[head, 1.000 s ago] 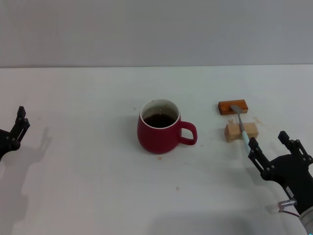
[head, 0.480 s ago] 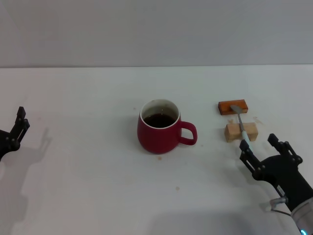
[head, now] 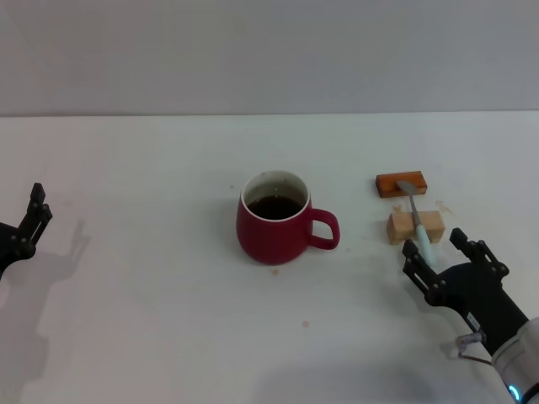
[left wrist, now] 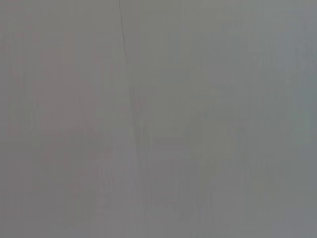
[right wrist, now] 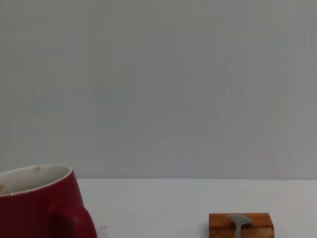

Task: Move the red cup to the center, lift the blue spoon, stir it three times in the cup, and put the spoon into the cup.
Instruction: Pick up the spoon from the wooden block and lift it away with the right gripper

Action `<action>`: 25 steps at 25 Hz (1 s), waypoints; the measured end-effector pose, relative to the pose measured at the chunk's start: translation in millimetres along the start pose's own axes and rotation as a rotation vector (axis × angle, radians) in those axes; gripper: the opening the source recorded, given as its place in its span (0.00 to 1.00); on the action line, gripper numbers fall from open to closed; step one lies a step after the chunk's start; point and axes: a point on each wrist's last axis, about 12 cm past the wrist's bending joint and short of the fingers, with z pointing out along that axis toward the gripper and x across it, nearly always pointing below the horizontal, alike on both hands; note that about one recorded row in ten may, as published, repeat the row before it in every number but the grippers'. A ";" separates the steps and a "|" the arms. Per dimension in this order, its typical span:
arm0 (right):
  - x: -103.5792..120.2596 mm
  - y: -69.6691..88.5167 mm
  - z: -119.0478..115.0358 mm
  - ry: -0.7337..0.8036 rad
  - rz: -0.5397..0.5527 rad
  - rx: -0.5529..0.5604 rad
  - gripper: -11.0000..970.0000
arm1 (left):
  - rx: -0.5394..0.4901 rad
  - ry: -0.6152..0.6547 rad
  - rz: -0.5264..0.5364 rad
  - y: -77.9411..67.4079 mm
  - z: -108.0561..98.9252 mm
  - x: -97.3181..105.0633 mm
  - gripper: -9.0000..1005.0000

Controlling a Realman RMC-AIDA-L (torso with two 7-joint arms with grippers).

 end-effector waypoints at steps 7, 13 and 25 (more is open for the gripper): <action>1.0 0.3 4.5 0.027 -0.005 -0.006 0.69 | 0.000 0.000 0.000 0.0 0.0 -0.1 0.85; 0.3 -0.6 5.2 0.025 -0.004 -0.002 0.69 | 0.001 -0.002 0.000 -0.2 0.8 -0.4 0.85; -0.1 -0.1 8.9 0.037 -0.008 -0.008 0.67 | 0.001 -0.003 0.002 0.5 0.7 -0.5 0.85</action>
